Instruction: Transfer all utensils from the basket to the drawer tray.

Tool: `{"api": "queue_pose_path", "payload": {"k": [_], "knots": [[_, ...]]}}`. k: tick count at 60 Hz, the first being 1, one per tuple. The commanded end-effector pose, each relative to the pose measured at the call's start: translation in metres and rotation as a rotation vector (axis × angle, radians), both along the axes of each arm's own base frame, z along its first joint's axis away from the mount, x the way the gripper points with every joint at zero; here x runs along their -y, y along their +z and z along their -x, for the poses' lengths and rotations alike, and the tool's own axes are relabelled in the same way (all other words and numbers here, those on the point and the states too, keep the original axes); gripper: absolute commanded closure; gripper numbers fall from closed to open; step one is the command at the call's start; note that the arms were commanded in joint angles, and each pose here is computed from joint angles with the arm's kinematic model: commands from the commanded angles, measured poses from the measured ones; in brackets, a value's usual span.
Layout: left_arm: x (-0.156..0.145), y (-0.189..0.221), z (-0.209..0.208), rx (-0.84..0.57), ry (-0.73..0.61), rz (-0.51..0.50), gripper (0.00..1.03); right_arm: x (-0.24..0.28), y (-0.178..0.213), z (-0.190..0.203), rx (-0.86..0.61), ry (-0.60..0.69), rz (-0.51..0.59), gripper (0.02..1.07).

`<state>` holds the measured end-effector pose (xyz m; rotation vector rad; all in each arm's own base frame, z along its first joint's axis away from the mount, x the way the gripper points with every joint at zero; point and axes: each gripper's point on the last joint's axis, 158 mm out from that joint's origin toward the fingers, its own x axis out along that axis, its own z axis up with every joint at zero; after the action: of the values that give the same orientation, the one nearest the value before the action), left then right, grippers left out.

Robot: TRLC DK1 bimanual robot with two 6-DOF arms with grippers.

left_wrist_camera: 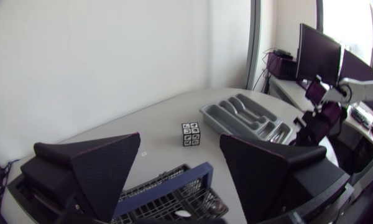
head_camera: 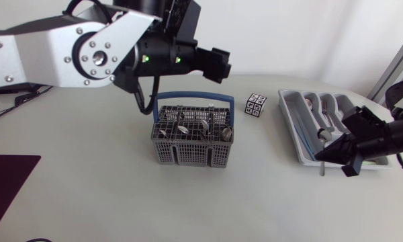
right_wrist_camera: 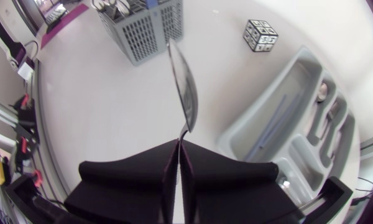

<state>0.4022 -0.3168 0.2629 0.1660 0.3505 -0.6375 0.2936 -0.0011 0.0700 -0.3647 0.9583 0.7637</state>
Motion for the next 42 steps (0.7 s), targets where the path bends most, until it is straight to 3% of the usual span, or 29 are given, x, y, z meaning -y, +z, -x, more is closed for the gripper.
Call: {"api": "queue_pose_path", "payload": {"k": [1,5,20,42], "knots": [[-0.023,-0.017,0.005,0.013,0.002,-0.087,0.11,0.035,-0.001,-0.01,0.059,0.083,0.109,1.02],[-0.036,-0.027,0.008,0.016,0.004,-0.13,0.11,0.061,-0.002,-0.016,0.074,0.091,0.167,1.02],[-0.087,-0.063,0.017,-0.016,0.047,-0.229,0.08,0.16,-0.044,-0.041,0.108,0.122,0.541,1.02],[-0.154,-0.092,0.029,-0.055,0.127,-0.322,0.07,0.211,-0.078,-0.054,0.103,0.136,0.726,1.02]]}}
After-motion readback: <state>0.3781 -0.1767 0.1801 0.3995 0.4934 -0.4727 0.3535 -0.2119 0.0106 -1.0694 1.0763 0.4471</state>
